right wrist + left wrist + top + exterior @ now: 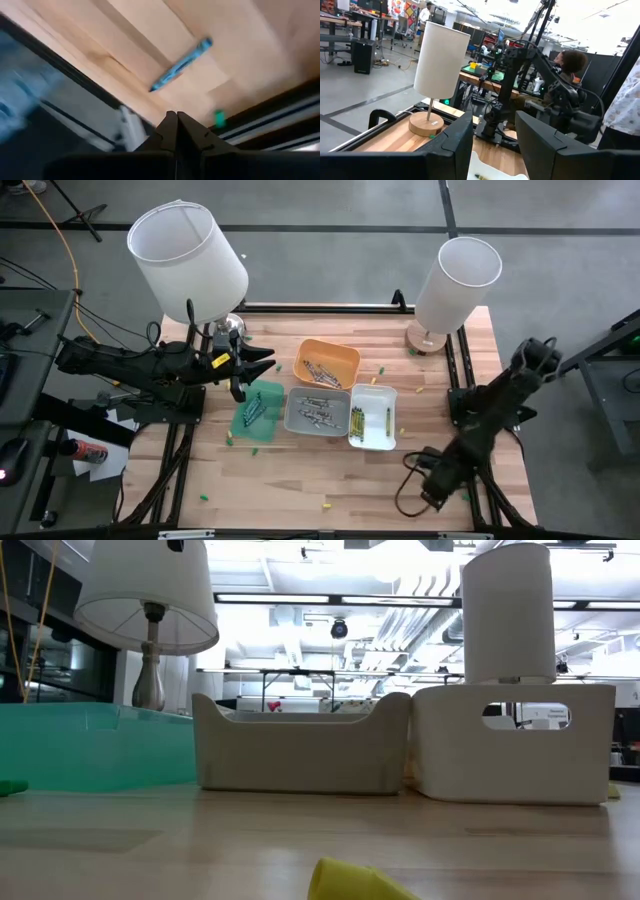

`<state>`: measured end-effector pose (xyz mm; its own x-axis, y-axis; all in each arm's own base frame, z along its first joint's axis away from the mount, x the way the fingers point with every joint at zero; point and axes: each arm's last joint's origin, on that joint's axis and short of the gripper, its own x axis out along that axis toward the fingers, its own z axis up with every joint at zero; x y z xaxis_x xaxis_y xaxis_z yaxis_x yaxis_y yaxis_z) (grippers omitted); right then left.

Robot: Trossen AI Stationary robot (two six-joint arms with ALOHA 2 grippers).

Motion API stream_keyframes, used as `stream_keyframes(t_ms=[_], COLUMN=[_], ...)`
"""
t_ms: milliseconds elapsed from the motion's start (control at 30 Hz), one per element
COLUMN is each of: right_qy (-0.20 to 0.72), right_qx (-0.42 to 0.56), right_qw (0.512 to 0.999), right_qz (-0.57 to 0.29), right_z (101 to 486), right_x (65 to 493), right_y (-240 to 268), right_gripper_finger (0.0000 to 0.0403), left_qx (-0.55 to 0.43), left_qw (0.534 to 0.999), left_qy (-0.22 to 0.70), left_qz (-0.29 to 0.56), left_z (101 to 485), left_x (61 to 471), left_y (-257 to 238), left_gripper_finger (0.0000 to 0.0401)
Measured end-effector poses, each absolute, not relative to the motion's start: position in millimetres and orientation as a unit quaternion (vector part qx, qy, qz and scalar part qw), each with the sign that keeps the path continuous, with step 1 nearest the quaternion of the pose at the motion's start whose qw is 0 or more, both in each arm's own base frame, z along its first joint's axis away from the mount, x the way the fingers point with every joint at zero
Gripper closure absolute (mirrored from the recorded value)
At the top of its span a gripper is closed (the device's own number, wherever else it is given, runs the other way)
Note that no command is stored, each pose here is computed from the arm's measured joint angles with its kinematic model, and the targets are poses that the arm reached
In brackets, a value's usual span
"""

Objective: Sort crayons
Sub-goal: Put the blue crayon into the light blue bin

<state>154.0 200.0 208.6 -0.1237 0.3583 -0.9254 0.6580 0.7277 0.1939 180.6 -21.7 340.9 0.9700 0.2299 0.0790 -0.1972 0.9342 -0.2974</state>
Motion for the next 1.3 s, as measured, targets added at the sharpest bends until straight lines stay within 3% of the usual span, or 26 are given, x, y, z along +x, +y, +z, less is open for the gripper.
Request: stream_keyframes(t_ms=[133, 267, 467, 600, 1300], right_qy=[0.685, 0.63, 0.629, 0.631, 0.628], right_qx=[0.443, 0.515, 0.482, 0.486, 0.464], right_qw=[0.542, 0.529, 0.524, 0.502, 0.489], right_qz=[-0.201, -0.242, -0.312, -0.337, -0.388], right_z=[206.3, 194.0, 179.8, 174.7, 135.9], right_x=[140.3, 131.8, 128.4, 136.2, 157.7], right_y=[214.9, 227.1, 221.4, 217.7, 220.3], right_gripper_finger=[0.0381, 0.0334, 0.0245, 0.0212, 0.0227], left_qx=[-0.145, -0.145, -0.145, -0.15, -0.154], left_qw=[0.982, 0.982, 0.982, 0.981, 0.981], left_qy=[-0.056, -0.056, -0.057, -0.057, -0.057], left_qz=[0.109, 0.109, 0.109, 0.108, 0.108], left_z=[340.9, 340.9, 340.9, 340.9, 340.9], left_x=[180.6, 180.6, 180.6, 180.6, 180.6], left_y=[-21.7, -21.7, -21.7, -21.7, -21.8], left_gripper_finger=[0.0263, 0.0263, 0.0263, 0.0263, 0.0263])
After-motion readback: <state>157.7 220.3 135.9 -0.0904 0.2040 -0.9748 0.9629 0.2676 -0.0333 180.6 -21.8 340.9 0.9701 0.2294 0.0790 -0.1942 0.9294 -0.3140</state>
